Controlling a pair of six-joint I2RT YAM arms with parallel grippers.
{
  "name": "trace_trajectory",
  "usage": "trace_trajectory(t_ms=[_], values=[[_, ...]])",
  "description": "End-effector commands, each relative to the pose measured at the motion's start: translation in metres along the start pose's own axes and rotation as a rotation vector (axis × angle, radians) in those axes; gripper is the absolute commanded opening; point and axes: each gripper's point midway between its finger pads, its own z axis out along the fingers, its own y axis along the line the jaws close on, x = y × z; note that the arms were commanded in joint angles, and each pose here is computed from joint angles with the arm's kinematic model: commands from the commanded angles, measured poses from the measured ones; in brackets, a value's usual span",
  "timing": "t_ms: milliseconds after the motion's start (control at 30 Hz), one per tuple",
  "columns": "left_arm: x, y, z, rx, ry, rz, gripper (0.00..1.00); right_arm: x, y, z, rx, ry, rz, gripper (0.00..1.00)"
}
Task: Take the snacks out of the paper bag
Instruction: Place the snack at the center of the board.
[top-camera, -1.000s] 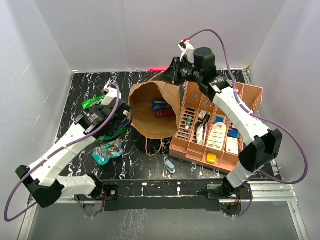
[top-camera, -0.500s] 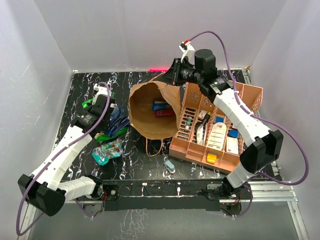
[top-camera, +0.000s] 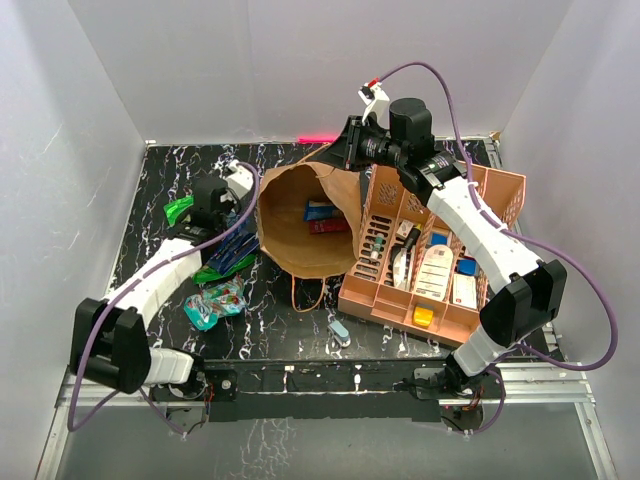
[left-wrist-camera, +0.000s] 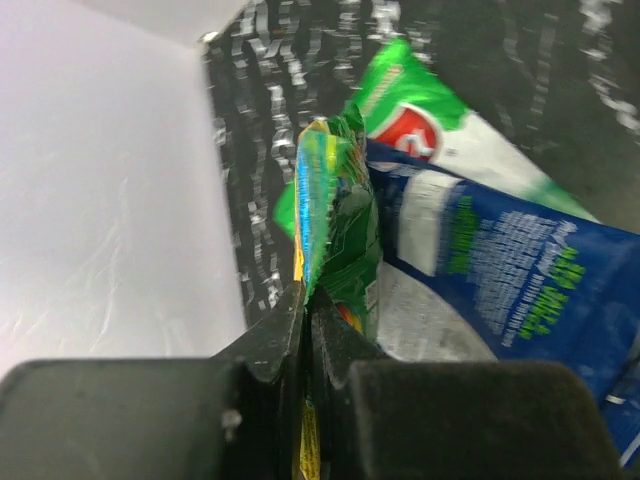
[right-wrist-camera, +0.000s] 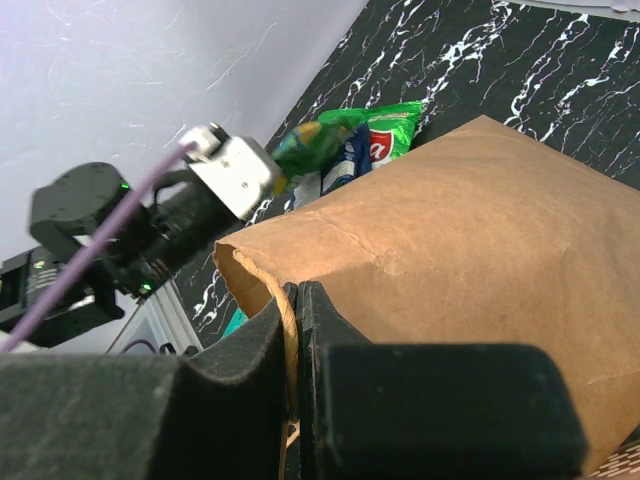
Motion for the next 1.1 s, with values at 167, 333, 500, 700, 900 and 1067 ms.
trace_trajectory(t_ms=[167, 333, 500, 700, 900, 1067], values=[[-0.008, -0.059, -0.012, 0.235, -0.234, 0.081, 0.0, -0.028, 0.026, -0.022, -0.046, -0.091, -0.058, 0.07], [-0.006, -0.082, -0.021, 0.324, -0.318, 0.088, 0.0, -0.027, 0.029, -0.02, -0.068, -0.084, -0.047, 0.07], [0.003, -0.095, -0.014, 0.352, -0.291, 0.11, 0.0, -0.029, 0.029, -0.023, -0.058, -0.094, -0.05, 0.07], [0.021, -0.115, -0.013, 0.418, -0.211, 0.124, 0.0, -0.029, 0.03, -0.024, -0.056, -0.096, -0.057, 0.07], [0.008, -0.095, -0.026, 0.39, -0.229, 0.079, 0.42, -0.032, 0.03, -0.025, -0.056, -0.1, -0.063, 0.07], [-0.019, -0.071, -0.048, 0.414, -0.235, -0.012, 0.55, -0.027, 0.027, -0.022, -0.06, -0.087, -0.058, 0.07]])
